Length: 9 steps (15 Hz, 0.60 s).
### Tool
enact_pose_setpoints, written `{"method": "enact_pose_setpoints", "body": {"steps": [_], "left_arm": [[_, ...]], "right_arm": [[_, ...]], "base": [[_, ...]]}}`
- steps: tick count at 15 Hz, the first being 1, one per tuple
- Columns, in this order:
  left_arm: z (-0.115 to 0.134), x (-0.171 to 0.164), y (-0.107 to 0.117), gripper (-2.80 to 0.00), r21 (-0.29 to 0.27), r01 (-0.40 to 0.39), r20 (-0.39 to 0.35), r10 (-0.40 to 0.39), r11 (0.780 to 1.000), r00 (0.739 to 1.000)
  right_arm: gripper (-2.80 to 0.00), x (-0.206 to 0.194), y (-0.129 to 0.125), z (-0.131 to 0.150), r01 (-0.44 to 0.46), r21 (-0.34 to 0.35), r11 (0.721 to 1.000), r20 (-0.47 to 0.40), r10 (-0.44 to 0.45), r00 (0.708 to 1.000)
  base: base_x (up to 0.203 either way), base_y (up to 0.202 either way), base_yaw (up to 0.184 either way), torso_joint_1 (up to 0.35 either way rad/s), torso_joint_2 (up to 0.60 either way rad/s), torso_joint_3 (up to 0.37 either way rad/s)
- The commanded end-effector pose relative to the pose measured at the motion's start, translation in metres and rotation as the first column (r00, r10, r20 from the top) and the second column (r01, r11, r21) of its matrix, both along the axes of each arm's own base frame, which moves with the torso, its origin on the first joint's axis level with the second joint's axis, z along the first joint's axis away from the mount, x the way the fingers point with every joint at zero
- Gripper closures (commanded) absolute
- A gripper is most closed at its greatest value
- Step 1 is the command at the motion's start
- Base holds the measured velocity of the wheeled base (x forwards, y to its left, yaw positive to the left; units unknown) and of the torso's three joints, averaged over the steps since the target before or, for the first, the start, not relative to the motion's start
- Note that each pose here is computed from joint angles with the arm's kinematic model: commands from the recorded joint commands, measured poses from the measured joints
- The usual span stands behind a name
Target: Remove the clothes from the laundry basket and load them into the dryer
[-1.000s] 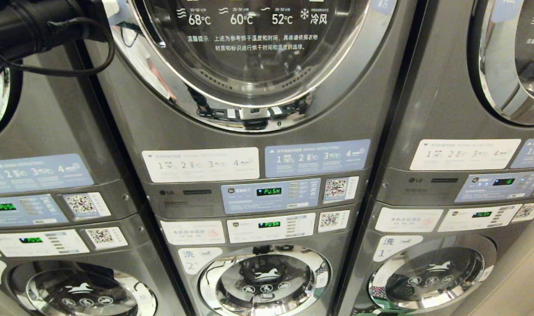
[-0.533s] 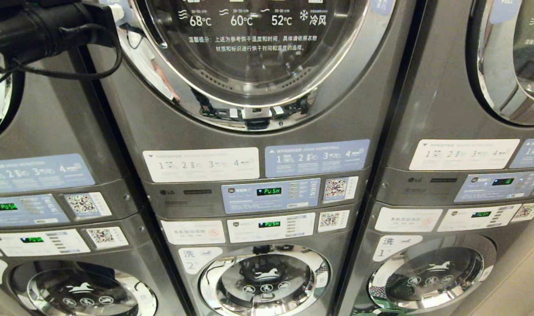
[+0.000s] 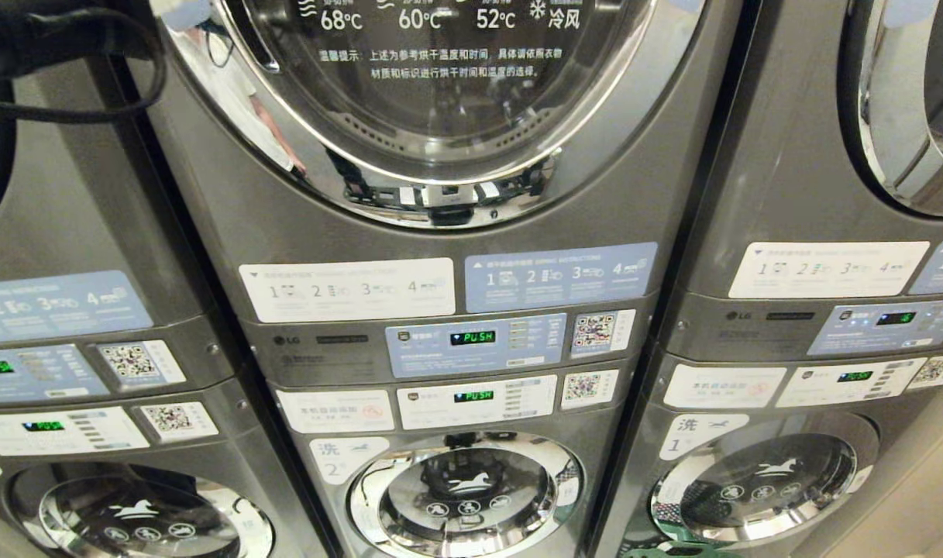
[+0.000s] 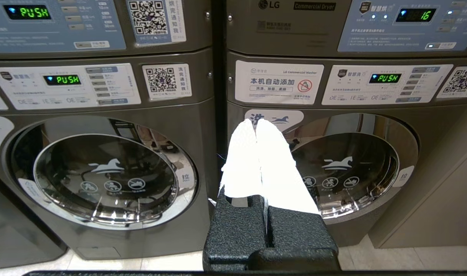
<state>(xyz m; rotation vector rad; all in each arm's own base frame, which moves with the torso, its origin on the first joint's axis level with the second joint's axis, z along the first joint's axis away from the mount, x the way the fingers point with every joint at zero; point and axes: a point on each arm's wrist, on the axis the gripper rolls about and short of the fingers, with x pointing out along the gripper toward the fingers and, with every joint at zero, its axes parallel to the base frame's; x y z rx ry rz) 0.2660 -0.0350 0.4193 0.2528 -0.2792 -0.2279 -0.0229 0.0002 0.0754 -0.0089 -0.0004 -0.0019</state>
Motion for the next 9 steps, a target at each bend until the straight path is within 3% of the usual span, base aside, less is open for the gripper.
{"method": "enact_pose_setpoints", "body": {"steps": [1, 3, 4, 6, 9], "left_arm": [[0.028, -0.096, 0.011, 0.00, -0.013, 0.008, 0.125, -0.006, 1.000, 0.992], [0.005, -0.165, 0.019, 0.00, -0.005, 0.021, 0.069, -0.020, 1.000, 0.997], [-0.022, -0.192, 0.022, 0.00, -0.001, 0.026, 0.007, -0.026, 1.000, 1.000], [-0.089, -0.226, 0.026, 0.00, -0.008, 0.034, -0.154, -0.035, 0.999, 0.987], [-0.198, -0.257, 0.030, 0.00, -0.047, 0.025, -0.371, -0.040, 0.999, 0.928]], "right_arm": [[0.00, 0.000, 0.000, 0.000, -0.001, 0.000, 1.000, 0.000, 0.001, 1.000], [0.00, 0.000, 0.000, 0.000, -0.001, 0.000, 1.000, -0.001, 0.001, 1.000], [0.00, 0.000, 0.000, 0.000, -0.001, 0.001, 1.000, -0.001, 0.001, 1.000], [0.00, 0.000, 0.000, 0.000, 0.001, 0.001, 1.000, -0.002, -0.001, 1.000], [0.00, 0.000, 0.000, 0.000, 0.000, 0.001, 1.000, -0.002, 0.000, 1.000]], "base": [[0.000, 0.000, 0.000, 0.002, 0.03, 0.010], [0.000, 0.000, 0.000, -0.013, 0.01, 0.009], [0.000, 0.000, 0.000, 0.000, 0.00, 0.000], [0.000, 0.000, 0.000, 0.000, 0.00, 0.000], [0.000, 0.000, 0.000, 0.000, 0.00, 0.000]]}}
